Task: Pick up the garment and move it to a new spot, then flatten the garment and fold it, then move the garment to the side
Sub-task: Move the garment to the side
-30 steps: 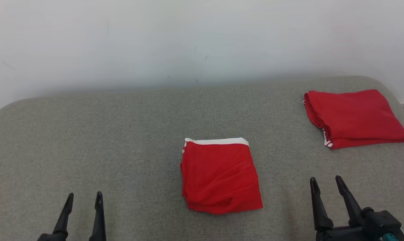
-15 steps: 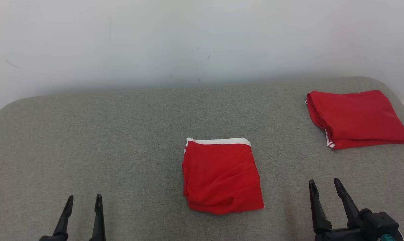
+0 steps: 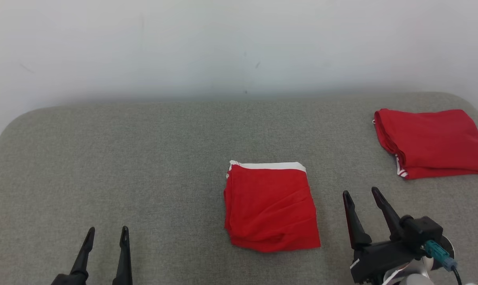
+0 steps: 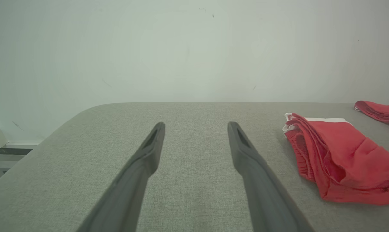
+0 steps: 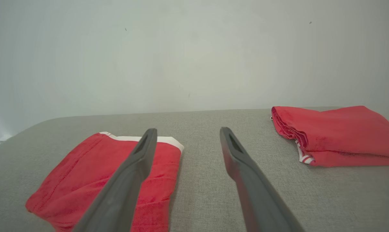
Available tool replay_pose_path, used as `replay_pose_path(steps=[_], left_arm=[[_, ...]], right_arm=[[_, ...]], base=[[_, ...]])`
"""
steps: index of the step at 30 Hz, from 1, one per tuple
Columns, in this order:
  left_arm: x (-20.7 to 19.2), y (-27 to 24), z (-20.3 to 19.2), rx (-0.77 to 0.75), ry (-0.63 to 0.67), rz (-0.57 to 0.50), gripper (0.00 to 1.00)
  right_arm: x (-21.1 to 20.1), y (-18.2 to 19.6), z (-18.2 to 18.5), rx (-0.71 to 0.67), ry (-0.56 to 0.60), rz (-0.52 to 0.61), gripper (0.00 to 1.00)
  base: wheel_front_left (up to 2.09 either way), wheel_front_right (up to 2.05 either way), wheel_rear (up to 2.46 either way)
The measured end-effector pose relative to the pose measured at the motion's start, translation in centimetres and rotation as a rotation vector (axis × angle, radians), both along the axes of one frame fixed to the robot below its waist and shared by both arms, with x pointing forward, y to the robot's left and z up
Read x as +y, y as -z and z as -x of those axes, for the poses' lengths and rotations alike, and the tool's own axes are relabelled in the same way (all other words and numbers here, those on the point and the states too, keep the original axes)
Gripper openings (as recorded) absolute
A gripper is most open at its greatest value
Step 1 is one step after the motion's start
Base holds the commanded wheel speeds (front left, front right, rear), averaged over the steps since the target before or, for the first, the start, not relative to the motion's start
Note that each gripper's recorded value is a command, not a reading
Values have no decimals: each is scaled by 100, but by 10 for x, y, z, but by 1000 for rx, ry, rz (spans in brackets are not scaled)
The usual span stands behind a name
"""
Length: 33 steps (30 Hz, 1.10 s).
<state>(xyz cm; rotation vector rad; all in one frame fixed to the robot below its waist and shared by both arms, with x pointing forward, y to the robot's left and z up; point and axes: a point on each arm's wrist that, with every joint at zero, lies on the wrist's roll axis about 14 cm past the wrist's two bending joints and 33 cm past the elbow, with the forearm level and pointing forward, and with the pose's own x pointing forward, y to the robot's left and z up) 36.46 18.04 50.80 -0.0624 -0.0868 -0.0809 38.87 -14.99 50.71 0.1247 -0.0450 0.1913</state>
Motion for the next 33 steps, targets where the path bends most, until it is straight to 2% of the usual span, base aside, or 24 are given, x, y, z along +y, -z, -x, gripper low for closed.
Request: replay_pose_path(steps=[6,16,29,33], left_arm=[[2,-1,-2,-4,-10,7,100],[7,4,-13,14,-33,24,100],[20,12,-16,40,-68,20,100],[20,13,-17,42,-70,21,100]], right_arm=[[18,5,-31,47,-55,29,100],[42,55,-61,231,-110,59,100],[58,111,-60,423,-134,61,100],[59,117,-59,443,-132,57,100]], base=[[0,0,0],[0,0,0],[0,0,0],[0,0,0]])
